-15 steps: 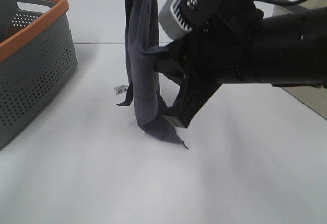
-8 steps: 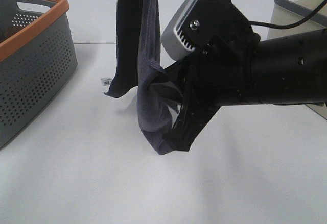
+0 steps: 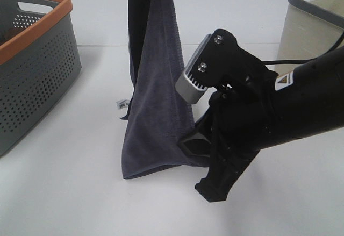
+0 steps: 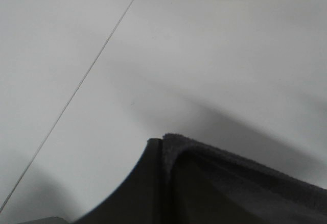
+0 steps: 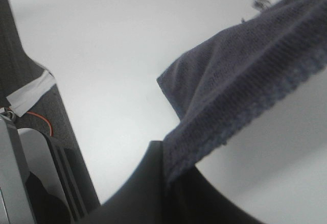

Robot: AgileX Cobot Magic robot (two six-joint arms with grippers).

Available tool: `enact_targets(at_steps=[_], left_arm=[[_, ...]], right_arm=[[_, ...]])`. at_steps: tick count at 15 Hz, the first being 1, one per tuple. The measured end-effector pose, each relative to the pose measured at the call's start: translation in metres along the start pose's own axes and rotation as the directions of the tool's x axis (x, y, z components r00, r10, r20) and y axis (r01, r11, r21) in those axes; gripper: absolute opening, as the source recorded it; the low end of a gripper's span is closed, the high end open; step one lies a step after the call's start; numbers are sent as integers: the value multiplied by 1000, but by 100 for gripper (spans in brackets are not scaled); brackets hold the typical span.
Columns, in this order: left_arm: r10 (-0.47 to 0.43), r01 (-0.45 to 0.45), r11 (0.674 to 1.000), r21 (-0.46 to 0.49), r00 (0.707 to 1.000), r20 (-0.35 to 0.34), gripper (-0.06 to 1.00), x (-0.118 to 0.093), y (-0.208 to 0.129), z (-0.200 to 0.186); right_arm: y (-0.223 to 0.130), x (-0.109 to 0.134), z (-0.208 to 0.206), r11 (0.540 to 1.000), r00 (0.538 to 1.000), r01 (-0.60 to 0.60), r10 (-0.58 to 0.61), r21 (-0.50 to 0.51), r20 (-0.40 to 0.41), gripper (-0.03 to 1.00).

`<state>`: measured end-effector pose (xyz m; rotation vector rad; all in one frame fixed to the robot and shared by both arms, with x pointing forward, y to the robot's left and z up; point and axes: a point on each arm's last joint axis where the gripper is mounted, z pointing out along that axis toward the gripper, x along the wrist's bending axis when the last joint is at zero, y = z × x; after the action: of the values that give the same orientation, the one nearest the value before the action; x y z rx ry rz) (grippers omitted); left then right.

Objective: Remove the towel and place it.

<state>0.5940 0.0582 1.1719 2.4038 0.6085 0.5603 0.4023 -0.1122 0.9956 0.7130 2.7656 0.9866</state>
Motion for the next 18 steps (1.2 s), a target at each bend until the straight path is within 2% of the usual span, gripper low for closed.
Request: enact_targets(at_steps=[1, 2, 3, 4, 5, 8, 10, 12, 14, 15, 18], left_arm=[[0, 0, 1000, 0, 1000, 1, 0, 0, 0, 0], [0, 0, 1000, 0, 1000, 1, 0, 0, 0, 0], [-1, 1, 1000, 4, 1000, 2, 0, 0, 0, 0], [-10, 10, 1000, 17, 1000, 9, 0, -1, -2, 0], [-19, 18, 999, 50, 1000, 24, 0, -2, -5, 0], [-35, 31, 995, 94, 998, 47, 0, -5, -8, -1], [-89, 85, 991, 105, 996, 26, 0, -3, -9, -1], [-159, 164, 980, 114, 986, -49, 0, 3, -11, -1], [-194, 202, 978, 51, 974, -119, 0, 10, -7, -1], [-199, 205, 978, 37, 971, -132, 0, 11, -6, -1], [-203, 197, 979, -47, 956, -211, 0, 20, 0, -1]], right_arm=[[-1, -2, -1, 999, 999, -33, 33, 24, 20, 0], [3, -7, -6, 988, 989, -131, 125, 85, 78, 0], [5, -9, -9, 984, 985, -150, 140, 101, 96, 0], [12, -13, -16, 975, 975, -185, 166, 127, 146, 0], [27, -22, -29, 963, 951, -231, 194, 138, 239, 0], [40, -35, -45, 963, 910, -237, 175, 125, 375, 0], [44, -45, -52, 976, 879, -176, 97, 130, 466, 0], [48, -55, -59, 984, 830, -57, -46, 167, 555, 0], [52, -64, -64, 974, 752, 68, -193, 218, 630, 0], [54, -66, -66, 970, 732, 92, -220, 226, 645, 0], [78, -81, -67, 947, 588, 214, -320, 239, 743, 0]])
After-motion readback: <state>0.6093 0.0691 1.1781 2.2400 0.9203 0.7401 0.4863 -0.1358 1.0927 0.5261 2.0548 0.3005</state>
